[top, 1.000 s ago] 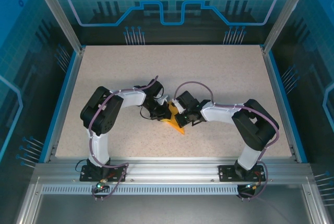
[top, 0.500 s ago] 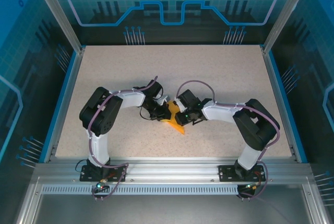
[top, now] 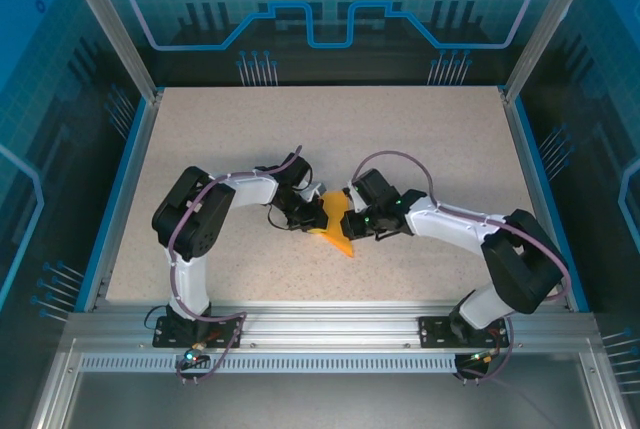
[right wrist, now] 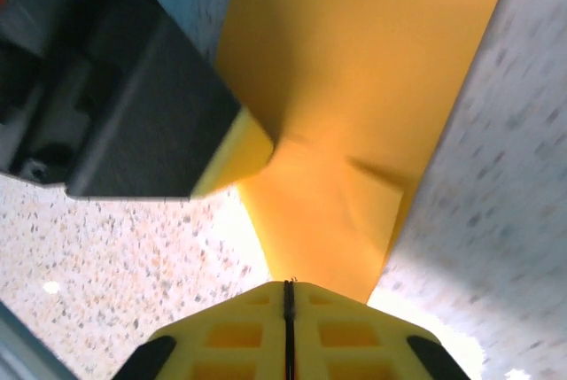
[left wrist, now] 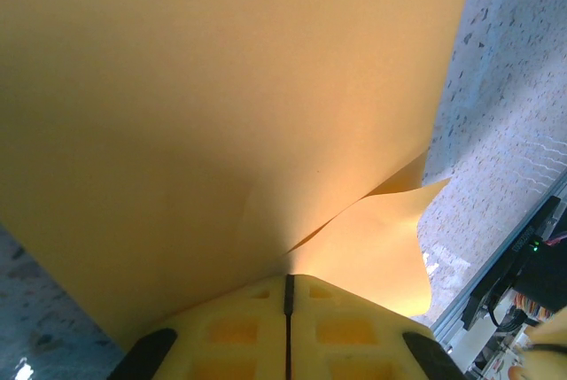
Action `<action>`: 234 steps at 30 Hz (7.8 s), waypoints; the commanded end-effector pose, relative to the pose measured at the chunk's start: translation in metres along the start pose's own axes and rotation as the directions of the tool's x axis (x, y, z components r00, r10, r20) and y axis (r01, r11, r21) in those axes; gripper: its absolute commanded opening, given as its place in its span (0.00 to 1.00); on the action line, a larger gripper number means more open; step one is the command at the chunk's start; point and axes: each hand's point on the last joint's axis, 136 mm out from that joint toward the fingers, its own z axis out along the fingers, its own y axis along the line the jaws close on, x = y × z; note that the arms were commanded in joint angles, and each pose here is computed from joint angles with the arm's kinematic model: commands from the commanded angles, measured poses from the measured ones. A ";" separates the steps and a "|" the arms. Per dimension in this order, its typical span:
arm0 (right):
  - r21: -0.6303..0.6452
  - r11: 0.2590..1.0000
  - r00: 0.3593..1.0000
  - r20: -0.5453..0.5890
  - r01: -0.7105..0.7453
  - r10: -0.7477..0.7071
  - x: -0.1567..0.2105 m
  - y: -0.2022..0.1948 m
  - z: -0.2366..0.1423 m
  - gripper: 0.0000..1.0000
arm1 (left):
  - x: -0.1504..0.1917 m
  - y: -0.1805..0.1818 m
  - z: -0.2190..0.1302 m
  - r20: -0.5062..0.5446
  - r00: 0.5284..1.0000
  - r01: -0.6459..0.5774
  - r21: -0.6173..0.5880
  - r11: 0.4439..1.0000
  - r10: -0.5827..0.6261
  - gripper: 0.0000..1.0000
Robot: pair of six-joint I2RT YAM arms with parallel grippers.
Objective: Fold a paper plane with a square sheet of paper (fold left side to right side)
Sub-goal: Third fold the triangle at the center of the table.
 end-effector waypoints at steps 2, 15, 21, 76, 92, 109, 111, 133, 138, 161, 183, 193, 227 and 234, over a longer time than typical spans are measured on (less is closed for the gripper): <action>-0.029 0.994 0.992 -0.079 -0.103 0.101 0.019 0.016 0.014 0.00 | 0.021 0.034 0.011 -0.050 0.995 0.075 -0.121 0.990 -0.081 0.08; -0.001 0.990 0.982 -0.125 -0.139 0.138 0.008 0.023 0.035 0.00 | 0.021 0.034 0.010 -0.048 0.996 0.070 -0.121 0.990 -0.077 0.07; 0.015 0.988 0.976 -0.152 -0.156 0.156 0.009 0.021 0.043 0.00 | 0.021 0.034 0.011 -0.050 0.996 0.067 -0.121 0.990 -0.073 0.07; 0.252 0.918 0.897 -0.247 -0.306 0.366 0.101 -0.042 0.019 0.00 | 0.018 0.037 0.008 -0.050 0.997 0.054 -0.159 0.986 -0.063 0.05; 0.062 0.977 0.964 -0.159 -0.206 0.214 0.069 -0.012 0.007 0.00 | 0.016 0.035 0.006 -0.043 0.997 0.051 -0.156 0.986 -0.059 0.06; -0.062 0.993 0.994 0.019 -0.104 0.105 -0.006 0.009 -0.018 0.00 | 0.014 0.032 0.005 -0.037 0.998 0.048 -0.151 0.987 -0.054 0.05; -0.062 0.990 0.992 -0.021 -0.128 0.126 0.003 0.008 -0.010 0.00 | 0.014 0.031 0.005 -0.035 0.998 0.051 -0.149 0.988 -0.057 0.06; 0.154 0.950 0.917 -0.260 -0.271 0.303 0.064 -0.029 0.038 0.00 | 0.001 -0.002 -0.020 0.048 0.999 -0.015 -0.081 0.997 0.019 0.12; 0.182 0.945 0.914 -0.261 -0.271 0.312 0.068 -0.034 0.038 0.00 | 0.015 -0.019 -0.026 0.049 0.995 -0.088 -0.006 0.996 0.088 0.12; 0.194 0.947 0.913 -0.273 -0.257 0.304 0.068 -0.034 0.040 0.00 | 0.031 -0.025 0.013 -0.062 0.988 -0.139 -0.002 0.990 0.138 0.09; 0.239 0.940 0.904 -0.297 -0.241 0.308 0.079 -0.043 0.036 0.00 | 0.024 0.027 -0.003 -0.030 0.996 -0.083 -0.220 0.972 0.078 0.06; 0.240 0.939 0.900 -0.302 -0.246 0.313 0.083 -0.044 0.036 0.00 | 0.011 0.055 -0.027 0.027 0.999 -0.016 -0.245 0.969 0.023 0.06; -0.214 0.968 0.921 0.387 0.131 -0.040 -0.087 0.045 -0.057 0.55 | 0.003 0.014 -0.089 0.331 0.943 0.075 -0.070 0.995 -0.047 0.59; -0.128 0.972 0.824 0.558 0.197 -0.094 -0.119 0.035 -0.098 0.92 | 0.003 0.015 -0.078 0.313 0.945 0.100 -0.015 0.995 -0.091 0.61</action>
